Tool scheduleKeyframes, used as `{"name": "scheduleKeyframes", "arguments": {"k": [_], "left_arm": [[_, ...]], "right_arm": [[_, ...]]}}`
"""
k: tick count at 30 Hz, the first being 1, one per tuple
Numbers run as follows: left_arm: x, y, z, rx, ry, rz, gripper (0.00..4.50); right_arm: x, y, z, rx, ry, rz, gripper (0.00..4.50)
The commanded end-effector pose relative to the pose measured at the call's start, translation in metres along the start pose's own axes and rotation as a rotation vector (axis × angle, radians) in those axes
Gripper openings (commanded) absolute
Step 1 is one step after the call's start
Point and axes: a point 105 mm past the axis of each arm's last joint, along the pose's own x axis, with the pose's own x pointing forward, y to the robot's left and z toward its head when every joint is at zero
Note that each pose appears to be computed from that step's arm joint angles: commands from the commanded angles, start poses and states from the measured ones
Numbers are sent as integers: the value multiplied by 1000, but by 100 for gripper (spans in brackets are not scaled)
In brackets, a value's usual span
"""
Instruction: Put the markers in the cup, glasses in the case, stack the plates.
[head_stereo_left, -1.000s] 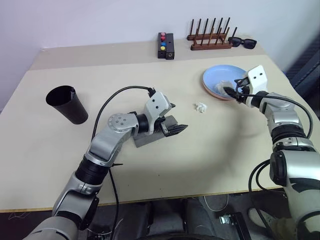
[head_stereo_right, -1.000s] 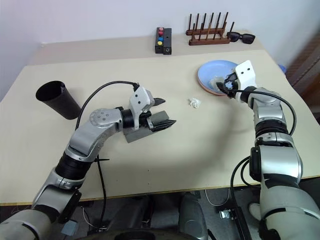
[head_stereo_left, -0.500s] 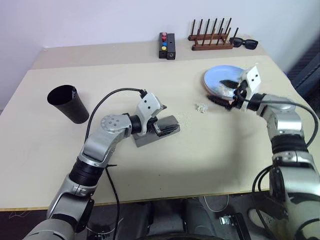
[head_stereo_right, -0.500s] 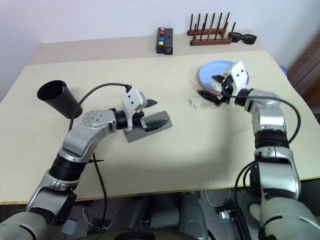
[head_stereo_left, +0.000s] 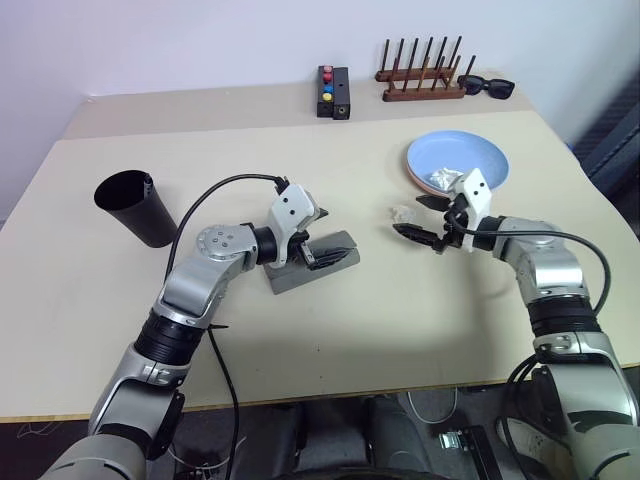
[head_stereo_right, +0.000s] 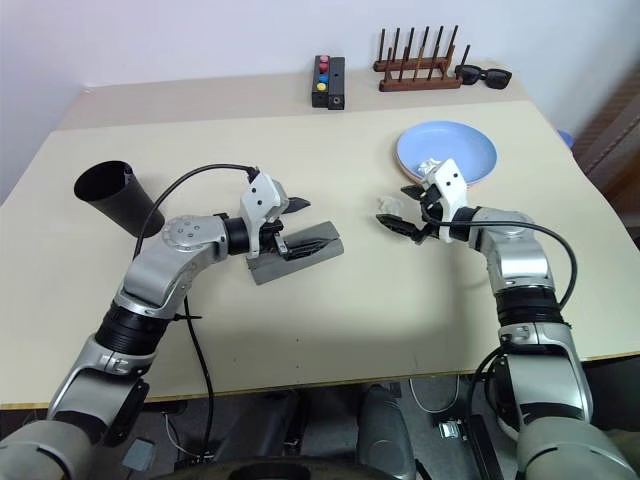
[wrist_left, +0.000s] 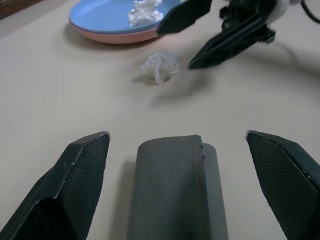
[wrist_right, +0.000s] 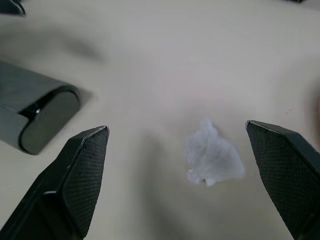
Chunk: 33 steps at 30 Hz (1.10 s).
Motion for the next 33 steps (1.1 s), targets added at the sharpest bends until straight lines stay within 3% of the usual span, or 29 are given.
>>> {"name": "scheduleKeyframes", "arguments": {"k": [1,8,9,12,18,22,26,30,33], "left_arm": [[-7,2,15,40,-45,26,450],[-9,-1,16,38,-45,35,450],[-10,-1,16,37,-45,37,450],[-11,-1,15,33,-41,42,450],[-9,-2,14,29,-40,40,450],[-8,-2,14,26,-42,36,450],[-7,-1,14,25,-43,33,450],[-5,-2,14,24,-46,28,450],[-4,-2,15,25,-50,26,450]], "right_arm": [[7,-8,9,-33,-32,-32,447],[18,-22,1,-17,-17,-98,447],[18,-25,2,-16,-20,-107,423],[18,-28,6,-20,-29,-107,322],[14,-30,12,-60,-41,-110,9],[10,-31,24,-94,-75,-112,3],[0,-37,54,-126,-158,-135,3],[-17,-62,91,-167,-235,-254,3],[-31,-89,106,-206,-239,-438,3]]}}
